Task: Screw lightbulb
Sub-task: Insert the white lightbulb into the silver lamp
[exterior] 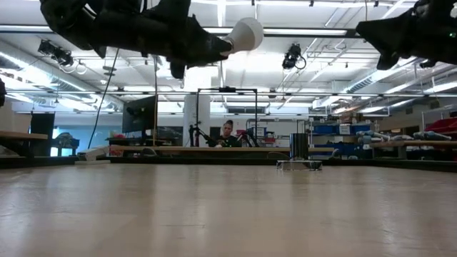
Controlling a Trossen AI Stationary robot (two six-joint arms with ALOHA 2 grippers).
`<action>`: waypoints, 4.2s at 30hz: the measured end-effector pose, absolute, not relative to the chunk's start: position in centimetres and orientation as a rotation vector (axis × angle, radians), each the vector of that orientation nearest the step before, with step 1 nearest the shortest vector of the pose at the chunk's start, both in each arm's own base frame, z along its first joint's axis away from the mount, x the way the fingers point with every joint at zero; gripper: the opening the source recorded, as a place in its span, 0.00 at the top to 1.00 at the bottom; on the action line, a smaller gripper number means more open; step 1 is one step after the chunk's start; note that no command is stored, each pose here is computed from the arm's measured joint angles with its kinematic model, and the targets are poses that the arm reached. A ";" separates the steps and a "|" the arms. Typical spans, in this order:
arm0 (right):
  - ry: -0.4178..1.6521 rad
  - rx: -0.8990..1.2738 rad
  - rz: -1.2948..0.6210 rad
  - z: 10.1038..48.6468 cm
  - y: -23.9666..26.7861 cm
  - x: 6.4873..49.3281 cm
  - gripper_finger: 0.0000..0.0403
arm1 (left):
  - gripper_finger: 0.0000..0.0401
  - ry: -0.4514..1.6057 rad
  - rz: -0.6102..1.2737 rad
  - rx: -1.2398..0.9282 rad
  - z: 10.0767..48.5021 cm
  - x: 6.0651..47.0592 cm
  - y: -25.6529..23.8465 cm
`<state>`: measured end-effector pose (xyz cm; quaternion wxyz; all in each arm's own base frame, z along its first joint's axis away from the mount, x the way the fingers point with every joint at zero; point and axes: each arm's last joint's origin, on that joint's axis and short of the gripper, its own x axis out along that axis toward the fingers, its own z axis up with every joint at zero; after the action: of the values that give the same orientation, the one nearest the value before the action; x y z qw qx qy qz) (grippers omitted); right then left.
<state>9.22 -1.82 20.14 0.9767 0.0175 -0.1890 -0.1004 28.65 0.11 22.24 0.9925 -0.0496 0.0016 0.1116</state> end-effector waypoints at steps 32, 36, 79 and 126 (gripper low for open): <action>-0.306 0.151 -0.043 26.0 -1.7 20.6 0.33 | 0.75 -0.249 0.098 0.014 24.7 28.4 1.1; -0.323 0.158 -0.023 26.3 -1.6 23.9 0.31 | 0.75 -0.290 0.083 0.037 25.1 28.3 1.3; -0.358 0.144 0.049 28.6 -2.5 32.0 0.29 | 0.75 -0.299 0.087 0.097 25.3 28.3 1.3; 0.070 -0.084 -0.353 30.5 -5.6 25.2 0.38 | 0.63 -0.126 0.235 0.106 23.7 28.5 1.7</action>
<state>25.18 -5.59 30.50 0.9830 -0.0418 0.0350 -0.1753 28.55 1.72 23.68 0.9897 0.0529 -0.0626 0.1170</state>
